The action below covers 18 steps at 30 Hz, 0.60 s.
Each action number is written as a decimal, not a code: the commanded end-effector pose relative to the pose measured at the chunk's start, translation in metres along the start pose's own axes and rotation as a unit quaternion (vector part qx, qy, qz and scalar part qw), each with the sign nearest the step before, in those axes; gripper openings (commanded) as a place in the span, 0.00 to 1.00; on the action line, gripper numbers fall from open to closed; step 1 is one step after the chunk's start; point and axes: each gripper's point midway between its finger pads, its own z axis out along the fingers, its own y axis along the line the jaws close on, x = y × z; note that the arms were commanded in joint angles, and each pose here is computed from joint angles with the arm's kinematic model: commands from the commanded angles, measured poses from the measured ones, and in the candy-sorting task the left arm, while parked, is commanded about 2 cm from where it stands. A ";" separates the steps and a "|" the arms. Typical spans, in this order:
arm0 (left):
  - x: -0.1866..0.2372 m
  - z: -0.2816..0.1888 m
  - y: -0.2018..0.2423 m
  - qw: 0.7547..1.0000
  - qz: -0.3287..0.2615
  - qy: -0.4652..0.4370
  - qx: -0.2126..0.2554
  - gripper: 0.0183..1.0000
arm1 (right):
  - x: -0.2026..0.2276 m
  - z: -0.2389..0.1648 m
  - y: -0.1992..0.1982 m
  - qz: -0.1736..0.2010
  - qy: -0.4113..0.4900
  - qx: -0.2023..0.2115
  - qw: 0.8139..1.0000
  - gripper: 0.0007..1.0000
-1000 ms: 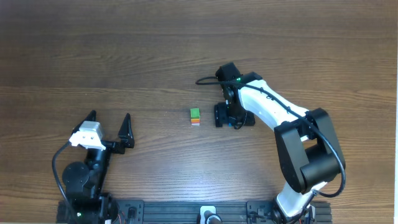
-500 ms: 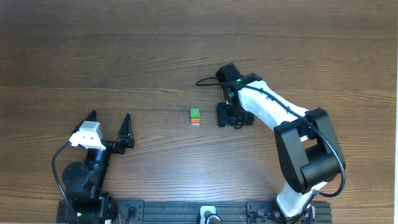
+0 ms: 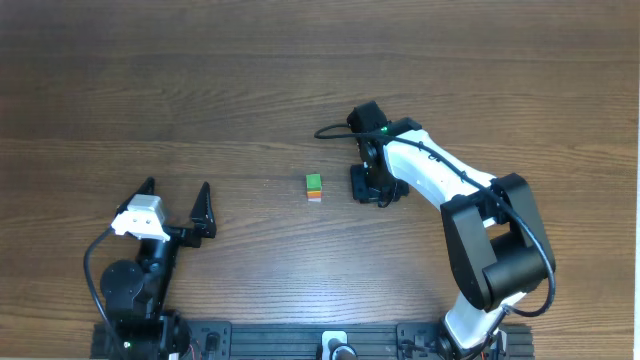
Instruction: Stack Cubes
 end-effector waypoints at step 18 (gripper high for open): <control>0.002 0.000 -0.003 1.000 0.008 0.002 0.009 1.00 | -0.018 -0.120 0.018 -0.013 -0.123 -0.035 0.992 0.08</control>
